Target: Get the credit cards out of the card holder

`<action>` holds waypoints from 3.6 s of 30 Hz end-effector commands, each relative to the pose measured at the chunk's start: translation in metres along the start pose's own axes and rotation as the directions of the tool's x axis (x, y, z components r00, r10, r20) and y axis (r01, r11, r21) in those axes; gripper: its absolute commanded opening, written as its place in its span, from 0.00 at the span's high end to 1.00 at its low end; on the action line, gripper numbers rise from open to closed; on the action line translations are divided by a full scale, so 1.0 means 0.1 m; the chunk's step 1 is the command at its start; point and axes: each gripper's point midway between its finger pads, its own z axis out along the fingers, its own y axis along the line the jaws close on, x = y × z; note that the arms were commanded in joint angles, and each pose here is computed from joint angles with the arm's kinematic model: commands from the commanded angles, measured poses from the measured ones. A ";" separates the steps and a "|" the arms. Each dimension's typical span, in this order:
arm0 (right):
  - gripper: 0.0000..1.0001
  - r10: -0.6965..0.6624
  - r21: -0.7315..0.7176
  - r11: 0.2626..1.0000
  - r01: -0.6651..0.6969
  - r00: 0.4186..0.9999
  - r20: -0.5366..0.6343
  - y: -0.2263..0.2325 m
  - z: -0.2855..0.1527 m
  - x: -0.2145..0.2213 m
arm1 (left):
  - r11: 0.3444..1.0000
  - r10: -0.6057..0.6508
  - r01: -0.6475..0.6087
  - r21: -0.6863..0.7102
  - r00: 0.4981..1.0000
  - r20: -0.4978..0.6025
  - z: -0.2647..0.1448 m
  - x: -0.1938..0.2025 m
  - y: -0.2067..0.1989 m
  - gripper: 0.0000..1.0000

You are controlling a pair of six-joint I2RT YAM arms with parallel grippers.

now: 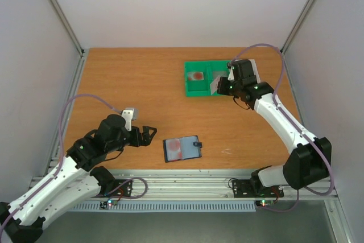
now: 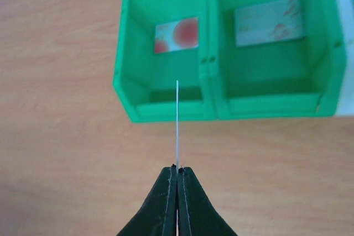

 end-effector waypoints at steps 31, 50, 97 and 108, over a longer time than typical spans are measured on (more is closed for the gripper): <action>0.99 0.014 0.105 0.994 -0.024 0.995 0.096 -0.75 1.44 -0.88 | 1.000 -0.013 0.014 -0.014 1.000 0.011 0.07 0.01 0.05 0.01; 0.94 0.074 0.059 0.995 -0.077 0.996 0.046 -0.95 1.78 -0.80 | 0.998 -0.059 0.059 -0.013 0.998 -0.025 0.17 0.08 0.06 0.01; 0.55 0.196 0.181 0.966 -0.183 0.979 -0.055 -0.98 1.05 -0.79 | 0.996 -0.076 0.074 -0.050 0.996 -0.035 0.11 0.11 0.12 0.01; 0.56 0.239 0.020 0.971 -0.238 0.961 -0.139 -0.36 0.42 -0.29 | 0.995 -0.096 0.098 0.006 0.987 -0.130 0.27 0.23 -0.01 0.04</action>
